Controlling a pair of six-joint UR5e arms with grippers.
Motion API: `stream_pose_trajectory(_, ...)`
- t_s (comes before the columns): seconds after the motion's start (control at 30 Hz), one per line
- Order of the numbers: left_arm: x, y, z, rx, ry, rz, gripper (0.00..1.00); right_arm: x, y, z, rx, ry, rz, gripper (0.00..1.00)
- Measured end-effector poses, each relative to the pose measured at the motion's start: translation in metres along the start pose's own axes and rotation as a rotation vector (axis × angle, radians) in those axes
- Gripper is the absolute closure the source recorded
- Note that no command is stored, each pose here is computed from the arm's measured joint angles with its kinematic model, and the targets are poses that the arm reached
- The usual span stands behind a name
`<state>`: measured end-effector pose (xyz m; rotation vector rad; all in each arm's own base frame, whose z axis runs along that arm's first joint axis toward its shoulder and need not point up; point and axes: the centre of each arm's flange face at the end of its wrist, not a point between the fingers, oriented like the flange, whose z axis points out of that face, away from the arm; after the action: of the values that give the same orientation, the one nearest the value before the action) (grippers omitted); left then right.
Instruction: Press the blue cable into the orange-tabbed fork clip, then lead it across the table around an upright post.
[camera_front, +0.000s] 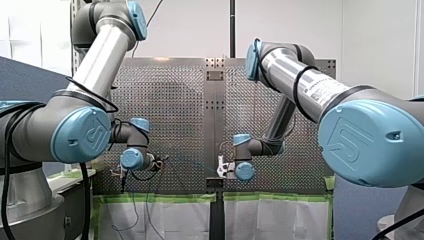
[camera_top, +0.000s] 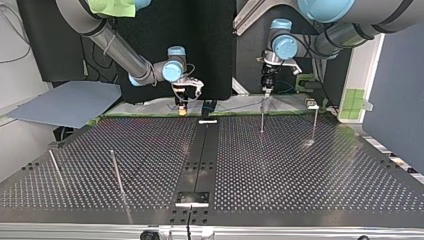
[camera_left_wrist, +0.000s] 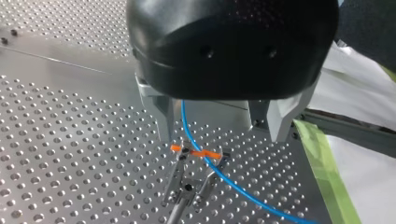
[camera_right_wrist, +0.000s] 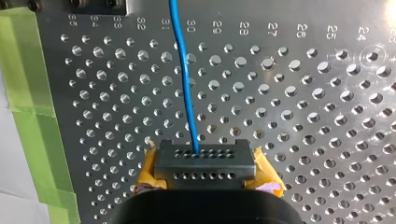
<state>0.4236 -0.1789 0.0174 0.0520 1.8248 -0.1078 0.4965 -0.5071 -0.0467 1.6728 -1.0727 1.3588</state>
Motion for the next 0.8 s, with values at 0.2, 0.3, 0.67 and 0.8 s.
stream_pose_trajectory(0.2,0.0002,-0.0003,-0.0007,-0.017,-0.001,0.021,0.00,0.0000,0.0001,0.0000,0.000,-0.001,0.000,1.00)
stream_pose_trajectory(0.3,0.0004,-0.0013,-0.0011,-0.017,-0.001,0.030,0.00,0.0000,0.0000,0.0000,0.000,-0.001,0.000,1.00)
stream_pose_trajectory(0.67,0.0008,-0.0047,-0.0021,-0.011,-0.001,0.051,0.00,0.0001,0.0005,0.0003,0.000,0.001,0.003,1.00)
stream_pose_trajectory(0.8,0.0010,-0.0053,-0.0024,-0.010,-0.001,0.051,0.00,0.0002,0.0005,0.0003,0.000,0.001,0.005,1.00)
